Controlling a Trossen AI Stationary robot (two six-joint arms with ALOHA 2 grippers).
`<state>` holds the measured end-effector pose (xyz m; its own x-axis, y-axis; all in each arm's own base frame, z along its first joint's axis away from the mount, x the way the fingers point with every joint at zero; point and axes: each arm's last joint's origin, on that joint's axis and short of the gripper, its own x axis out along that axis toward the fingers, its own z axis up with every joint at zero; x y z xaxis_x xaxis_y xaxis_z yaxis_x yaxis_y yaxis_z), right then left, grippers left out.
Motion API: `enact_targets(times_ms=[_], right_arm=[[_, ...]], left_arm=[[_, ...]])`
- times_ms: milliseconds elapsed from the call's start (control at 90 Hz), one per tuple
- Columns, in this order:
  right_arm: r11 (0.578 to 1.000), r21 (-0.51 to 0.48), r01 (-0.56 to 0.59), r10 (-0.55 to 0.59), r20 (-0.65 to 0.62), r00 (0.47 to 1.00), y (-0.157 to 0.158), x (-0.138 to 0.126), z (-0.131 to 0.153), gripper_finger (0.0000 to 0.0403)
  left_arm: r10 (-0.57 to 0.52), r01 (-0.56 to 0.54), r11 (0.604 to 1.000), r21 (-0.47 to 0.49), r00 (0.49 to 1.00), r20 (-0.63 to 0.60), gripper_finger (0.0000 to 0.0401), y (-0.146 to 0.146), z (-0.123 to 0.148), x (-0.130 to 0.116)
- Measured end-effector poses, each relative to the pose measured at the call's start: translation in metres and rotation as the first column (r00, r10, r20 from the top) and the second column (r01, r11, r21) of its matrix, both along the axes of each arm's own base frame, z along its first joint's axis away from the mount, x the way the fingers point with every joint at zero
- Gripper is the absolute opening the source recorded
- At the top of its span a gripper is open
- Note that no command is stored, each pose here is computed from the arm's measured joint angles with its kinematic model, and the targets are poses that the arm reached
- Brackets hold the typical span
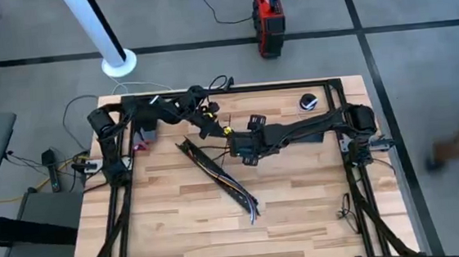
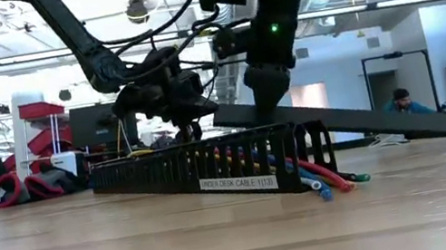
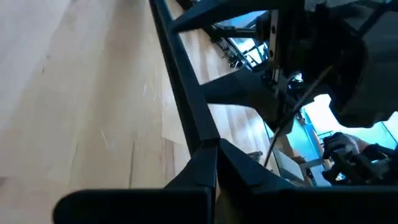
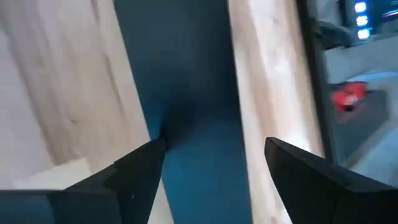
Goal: Ziptie cables
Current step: Close the black cable duct
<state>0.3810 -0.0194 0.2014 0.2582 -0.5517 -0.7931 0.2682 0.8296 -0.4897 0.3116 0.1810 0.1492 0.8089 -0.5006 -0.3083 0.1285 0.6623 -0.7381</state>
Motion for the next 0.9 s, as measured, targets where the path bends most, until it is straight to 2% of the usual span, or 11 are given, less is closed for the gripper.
enact_targets(times_ms=[333,689,800,900], right_arm=[[1.000,-0.001,-0.026,0.026,-0.038,0.999,0.001,0.003,-0.009,0.0279],[0.999,-0.041,-0.031,0.029,-0.043,0.999,0.008,0.002,-0.009,0.0277],[0.999,-0.048,-0.015,0.014,-0.029,0.999,0.008,0.003,-0.009,0.0265],[0.999,-0.045,-0.009,0.007,-0.026,1.000,0.009,0.002,-0.009,0.0233]], left_arm=[[0.014,-0.014,1.000,-0.004,1.000,0.018,0.0000,0.002,0.003,0.002],[-0.027,0.030,0.998,-0.051,0.998,0.059,0.0000,0.002,0.008,0.003],[-0.026,0.029,0.998,-0.054,0.998,0.056,0.0000,0.002,0.008,0.003],[-0.025,0.028,0.998,-0.058,0.998,0.052,0.0000,0.002,0.008,0.003]])
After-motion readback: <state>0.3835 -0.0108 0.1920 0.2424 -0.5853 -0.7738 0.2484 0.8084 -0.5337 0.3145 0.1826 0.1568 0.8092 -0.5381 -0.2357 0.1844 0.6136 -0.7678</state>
